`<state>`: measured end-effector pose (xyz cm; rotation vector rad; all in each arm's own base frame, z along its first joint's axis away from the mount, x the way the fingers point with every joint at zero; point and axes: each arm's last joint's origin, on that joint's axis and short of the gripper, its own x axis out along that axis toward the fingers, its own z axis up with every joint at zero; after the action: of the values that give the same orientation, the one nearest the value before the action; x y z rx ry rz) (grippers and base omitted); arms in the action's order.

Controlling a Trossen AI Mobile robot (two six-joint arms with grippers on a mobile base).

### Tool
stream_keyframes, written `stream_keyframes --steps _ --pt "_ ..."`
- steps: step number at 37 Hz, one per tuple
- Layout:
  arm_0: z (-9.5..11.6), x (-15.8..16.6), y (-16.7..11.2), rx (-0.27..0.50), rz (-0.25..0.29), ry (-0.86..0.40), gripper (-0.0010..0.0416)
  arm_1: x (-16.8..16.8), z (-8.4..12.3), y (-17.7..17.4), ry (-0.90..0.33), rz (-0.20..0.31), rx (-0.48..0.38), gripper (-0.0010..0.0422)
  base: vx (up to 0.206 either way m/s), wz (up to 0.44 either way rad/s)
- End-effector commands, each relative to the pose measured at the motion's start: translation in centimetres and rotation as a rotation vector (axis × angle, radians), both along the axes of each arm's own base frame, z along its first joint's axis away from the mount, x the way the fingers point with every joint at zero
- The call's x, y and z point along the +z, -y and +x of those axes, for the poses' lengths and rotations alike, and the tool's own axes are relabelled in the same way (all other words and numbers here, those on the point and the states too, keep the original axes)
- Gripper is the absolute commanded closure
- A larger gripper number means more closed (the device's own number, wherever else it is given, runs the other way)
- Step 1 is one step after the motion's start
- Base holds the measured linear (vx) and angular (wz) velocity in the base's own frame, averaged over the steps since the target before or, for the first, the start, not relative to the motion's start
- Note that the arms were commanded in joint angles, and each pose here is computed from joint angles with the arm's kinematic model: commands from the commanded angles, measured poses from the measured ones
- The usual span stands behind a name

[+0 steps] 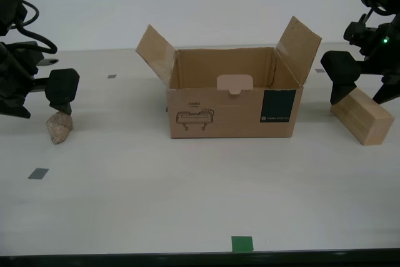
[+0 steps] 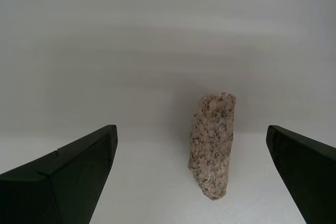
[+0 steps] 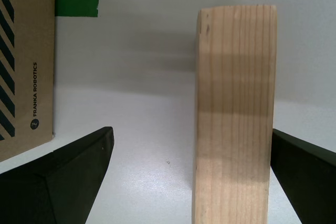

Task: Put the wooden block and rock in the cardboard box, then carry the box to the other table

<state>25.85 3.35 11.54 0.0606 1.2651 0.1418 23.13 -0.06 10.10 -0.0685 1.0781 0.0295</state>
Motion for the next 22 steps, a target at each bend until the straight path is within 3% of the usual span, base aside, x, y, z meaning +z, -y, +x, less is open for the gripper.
stream_keyframes --steps 1,10,18,22 --pt "0.01 0.01 -0.04 -0.002 -0.001 0.001 0.0007 0.02 0.03 -0.01 0.005 0.001 0.001 0.0023 0.0 0.0" --pt "0.0 0.01 -0.05 -0.001 -0.001 0.0 0.0007 0.08 0.11 -0.02 0.015 0.0 0.0 0.0023 0.0 0.0" --pt "0.0 0.01 -0.07 0.0 -0.001 0.001 0.0007 -0.03 -0.09 0.3 -0.01 -0.107 -0.022 0.0023 0.0 0.0" --pt "0.02 0.01 -0.07 -0.001 -0.001 0.002 0.0007 -0.18 -0.38 0.31 -0.044 -0.121 0.009 0.0023 0.0 0.0"
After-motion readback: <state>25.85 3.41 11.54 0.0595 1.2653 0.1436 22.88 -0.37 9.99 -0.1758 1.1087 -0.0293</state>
